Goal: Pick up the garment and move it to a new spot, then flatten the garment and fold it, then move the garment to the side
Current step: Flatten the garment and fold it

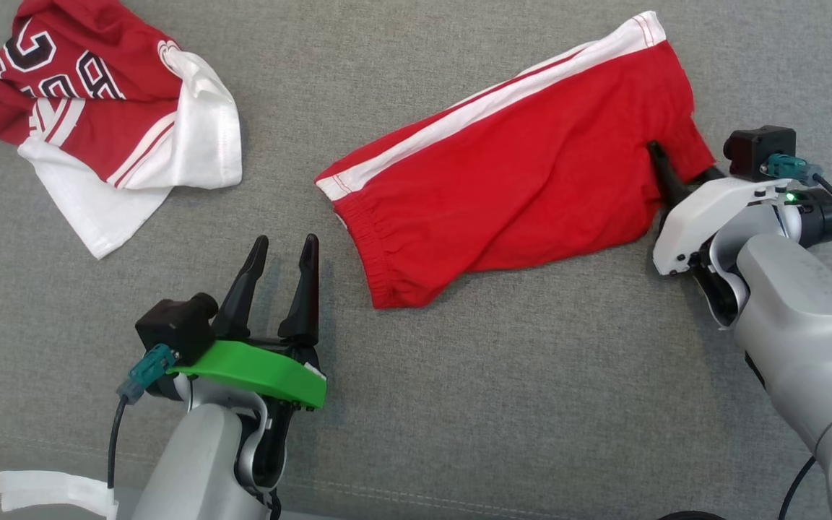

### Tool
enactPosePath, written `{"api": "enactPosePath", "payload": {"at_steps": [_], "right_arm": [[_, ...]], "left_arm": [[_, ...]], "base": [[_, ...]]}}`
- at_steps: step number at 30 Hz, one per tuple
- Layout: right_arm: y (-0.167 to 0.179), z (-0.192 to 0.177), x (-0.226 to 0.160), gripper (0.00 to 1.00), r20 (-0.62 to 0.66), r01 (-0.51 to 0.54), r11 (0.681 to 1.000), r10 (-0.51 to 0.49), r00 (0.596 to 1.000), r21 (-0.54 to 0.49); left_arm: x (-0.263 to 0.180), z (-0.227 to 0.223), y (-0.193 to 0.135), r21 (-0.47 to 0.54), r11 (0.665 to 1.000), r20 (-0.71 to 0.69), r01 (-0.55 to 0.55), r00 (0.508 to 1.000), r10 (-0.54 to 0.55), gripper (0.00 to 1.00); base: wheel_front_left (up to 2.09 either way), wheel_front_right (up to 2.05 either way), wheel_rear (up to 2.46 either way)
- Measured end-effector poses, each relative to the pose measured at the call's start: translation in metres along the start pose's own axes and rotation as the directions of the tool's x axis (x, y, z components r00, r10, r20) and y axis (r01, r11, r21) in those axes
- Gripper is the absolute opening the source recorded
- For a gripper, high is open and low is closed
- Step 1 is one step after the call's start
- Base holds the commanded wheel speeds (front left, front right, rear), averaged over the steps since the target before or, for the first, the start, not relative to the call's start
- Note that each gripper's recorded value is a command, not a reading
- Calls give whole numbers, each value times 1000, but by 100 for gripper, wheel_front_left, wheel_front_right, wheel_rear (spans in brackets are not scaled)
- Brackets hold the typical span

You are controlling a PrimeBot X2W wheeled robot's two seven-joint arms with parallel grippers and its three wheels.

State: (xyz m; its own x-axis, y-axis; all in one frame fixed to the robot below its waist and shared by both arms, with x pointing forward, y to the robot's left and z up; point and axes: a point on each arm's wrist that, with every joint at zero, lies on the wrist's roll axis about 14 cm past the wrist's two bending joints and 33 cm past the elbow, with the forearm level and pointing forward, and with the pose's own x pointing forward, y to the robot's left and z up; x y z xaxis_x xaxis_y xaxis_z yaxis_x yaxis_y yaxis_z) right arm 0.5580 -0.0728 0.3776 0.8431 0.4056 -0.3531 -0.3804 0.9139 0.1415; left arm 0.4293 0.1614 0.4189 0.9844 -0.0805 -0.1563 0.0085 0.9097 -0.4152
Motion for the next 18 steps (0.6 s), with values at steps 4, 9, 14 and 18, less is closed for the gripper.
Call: {"api": "enactPosePath", "payload": {"at_steps": [4, 9, 14, 18], "right_arm": [[-1, 3, -2, 0, 6, 12, 999, -13, 1000, 30], [-14, 14, -14, 0, 54, 53, 994, -58, 997, 99], [-17, 14, -40, 0, 98, 82, 979, -102, 990, 185], [-18, 10, -68, 0, 123, 113, 967, -143, 982, 227]], "left_arm": [[-2, 3, 0, 1, 1000, 9, -2, 1000, 2, 100], [-7, 3, -3, 6, 1000, 9, 5, 1000, -5, 100], [-18, -1, -6, 9, 1000, -2, 6, 1000, -6, 100], [-28, -5, -12, 6, 1000, -12, 18, 1000, -18, 100]], "base": [[0, 0, 0], [0, 0, 0], [0, 0, 0], [0, 0, 0]]}}
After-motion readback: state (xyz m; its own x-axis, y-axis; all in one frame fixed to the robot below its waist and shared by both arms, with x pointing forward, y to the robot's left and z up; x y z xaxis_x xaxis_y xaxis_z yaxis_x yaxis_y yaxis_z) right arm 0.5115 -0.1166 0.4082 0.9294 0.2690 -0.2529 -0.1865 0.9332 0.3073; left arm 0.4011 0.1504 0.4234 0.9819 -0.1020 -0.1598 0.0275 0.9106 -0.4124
